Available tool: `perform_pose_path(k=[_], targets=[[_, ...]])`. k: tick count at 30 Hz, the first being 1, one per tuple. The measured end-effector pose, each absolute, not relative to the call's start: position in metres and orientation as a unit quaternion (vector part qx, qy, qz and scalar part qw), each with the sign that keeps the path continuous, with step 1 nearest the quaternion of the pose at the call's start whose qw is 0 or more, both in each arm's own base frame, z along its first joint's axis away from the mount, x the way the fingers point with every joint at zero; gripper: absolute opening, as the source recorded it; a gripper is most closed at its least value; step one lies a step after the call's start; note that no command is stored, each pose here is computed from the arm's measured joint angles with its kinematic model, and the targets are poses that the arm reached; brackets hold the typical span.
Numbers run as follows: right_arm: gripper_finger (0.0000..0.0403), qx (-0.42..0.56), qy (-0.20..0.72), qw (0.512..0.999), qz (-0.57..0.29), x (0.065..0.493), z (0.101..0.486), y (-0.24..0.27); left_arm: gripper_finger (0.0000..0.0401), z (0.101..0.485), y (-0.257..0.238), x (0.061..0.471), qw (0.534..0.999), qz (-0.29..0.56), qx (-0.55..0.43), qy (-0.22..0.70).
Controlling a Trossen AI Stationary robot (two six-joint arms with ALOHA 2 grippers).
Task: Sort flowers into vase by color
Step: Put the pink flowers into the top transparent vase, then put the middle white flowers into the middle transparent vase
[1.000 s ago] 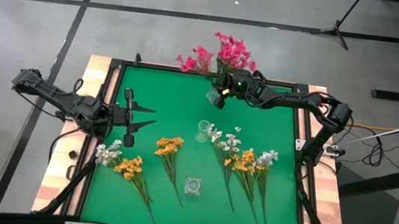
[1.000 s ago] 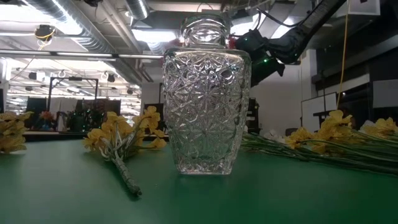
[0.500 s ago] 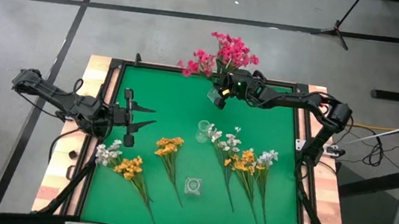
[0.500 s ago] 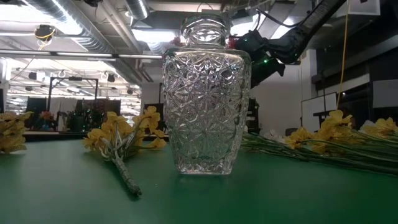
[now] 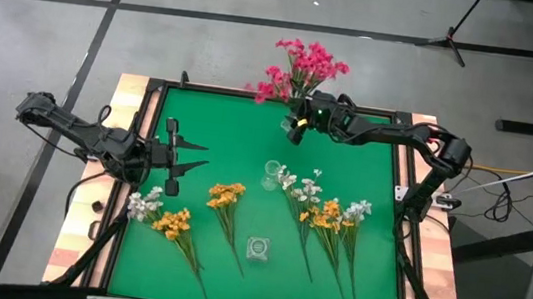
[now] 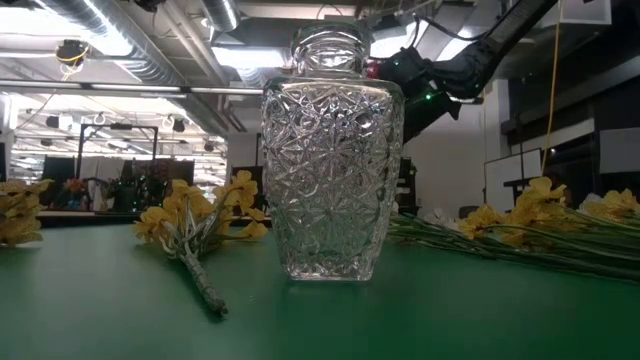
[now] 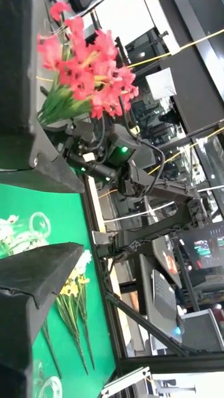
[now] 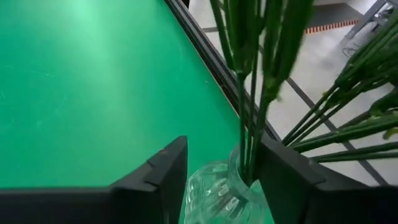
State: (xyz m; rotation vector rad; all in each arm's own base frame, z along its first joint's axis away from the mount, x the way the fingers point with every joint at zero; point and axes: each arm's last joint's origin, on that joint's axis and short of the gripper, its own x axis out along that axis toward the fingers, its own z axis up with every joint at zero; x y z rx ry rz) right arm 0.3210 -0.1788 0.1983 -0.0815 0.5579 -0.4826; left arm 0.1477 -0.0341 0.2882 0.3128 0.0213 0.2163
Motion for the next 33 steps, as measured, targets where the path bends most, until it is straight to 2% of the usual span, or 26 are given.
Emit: perform_pose_path(k=[20, 28, 33], targets=[[0.0179, -0.035, 0.296, 0.924, -0.239, 0.307, 0.217, -0.171, 0.0137, 0.288, -0.034, 0.148, 0.982, 0.107, 0.153, 0.01], [0.0179, -0.035, 0.294, 0.925, -0.239, 0.288, 0.247, -0.161, 0.0137, 0.288, -0.034, 0.148, 0.984, 0.108, 0.14, 0.008], [0.0179, -0.012, 0.332, 0.913, -0.235, 0.269, 0.258, -0.15, 0.0137, 0.288, -0.034, 0.148, 0.986, 0.108, 0.125, 0.007]])
